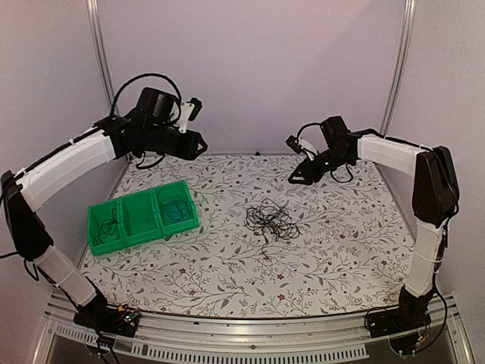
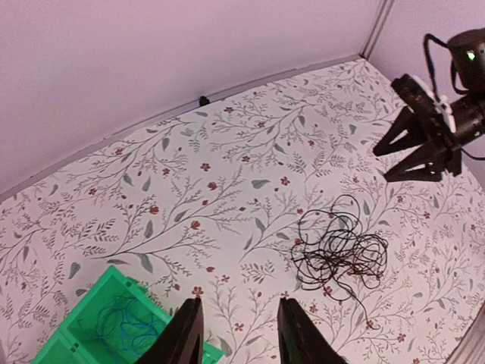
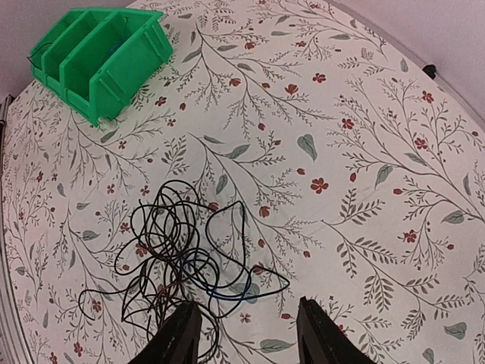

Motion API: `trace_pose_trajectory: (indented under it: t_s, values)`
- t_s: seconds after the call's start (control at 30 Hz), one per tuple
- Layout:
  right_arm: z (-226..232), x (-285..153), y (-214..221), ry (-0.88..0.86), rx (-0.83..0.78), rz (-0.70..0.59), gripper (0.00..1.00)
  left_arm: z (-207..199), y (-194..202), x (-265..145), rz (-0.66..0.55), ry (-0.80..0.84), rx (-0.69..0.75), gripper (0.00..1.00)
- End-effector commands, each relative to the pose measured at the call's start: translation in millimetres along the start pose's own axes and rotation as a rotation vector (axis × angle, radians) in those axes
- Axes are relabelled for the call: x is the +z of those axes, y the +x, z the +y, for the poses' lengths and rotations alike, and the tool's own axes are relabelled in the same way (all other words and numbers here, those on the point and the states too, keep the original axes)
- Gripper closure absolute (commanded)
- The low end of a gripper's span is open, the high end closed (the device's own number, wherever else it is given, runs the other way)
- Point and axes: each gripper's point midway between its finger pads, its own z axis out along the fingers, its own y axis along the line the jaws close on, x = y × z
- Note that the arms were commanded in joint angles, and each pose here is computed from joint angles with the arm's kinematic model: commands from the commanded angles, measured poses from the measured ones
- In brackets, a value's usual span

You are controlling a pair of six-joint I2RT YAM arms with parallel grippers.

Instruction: Untangle the cables

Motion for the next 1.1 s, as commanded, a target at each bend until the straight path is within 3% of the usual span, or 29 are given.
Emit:
trace_pose_trajectory:
  t_s: [0.0, 0.13, 0.27, 0.57, 0.73, 0.93, 1.07]
  values:
    - [-14.0, 32.0, 38.9, -0.015, 0.121, 0.138, 0.49, -83.2, 1.4, 30.7, 0.008, 0.157, 0.128, 0.63]
    - [-18.4, 52.3, 53.5, -0.043, 0.199, 0.165, 0.42, -143.1, 12.3, 44.8, 0.018, 0.210, 0.218, 0.60]
    - [-18.7, 66.5, 58.7, -0.088, 0.277, 0.173, 0.40, -168.6, 24.6, 54.8, 0.071, 0.233, 0.207, 0.61]
    - [-6.5, 85.2, 63.3, -0.219, 0.417, 0.163, 0.37, -169.0, 39.3, 46.0, 0.095, 0.224, 0.168, 0.61]
    - [-3.9, 90.7, 67.0, -0.246, 0.460, 0.167, 0.41, -163.3, 44.8, 42.8, 0.103, 0.204, 0.143, 0.61]
    - [-4.2, 83.2, 49.9, -0.249, 0.437, 0.120, 0.64, -158.9, 49.5, 42.3, 0.098, 0.193, 0.126, 0.61]
    - [-1.9, 66.1, 24.0, -0.241, 0.387, 0.058, 0.86, -160.5, 52.6, 45.8, 0.095, 0.201, 0.127, 0.61]
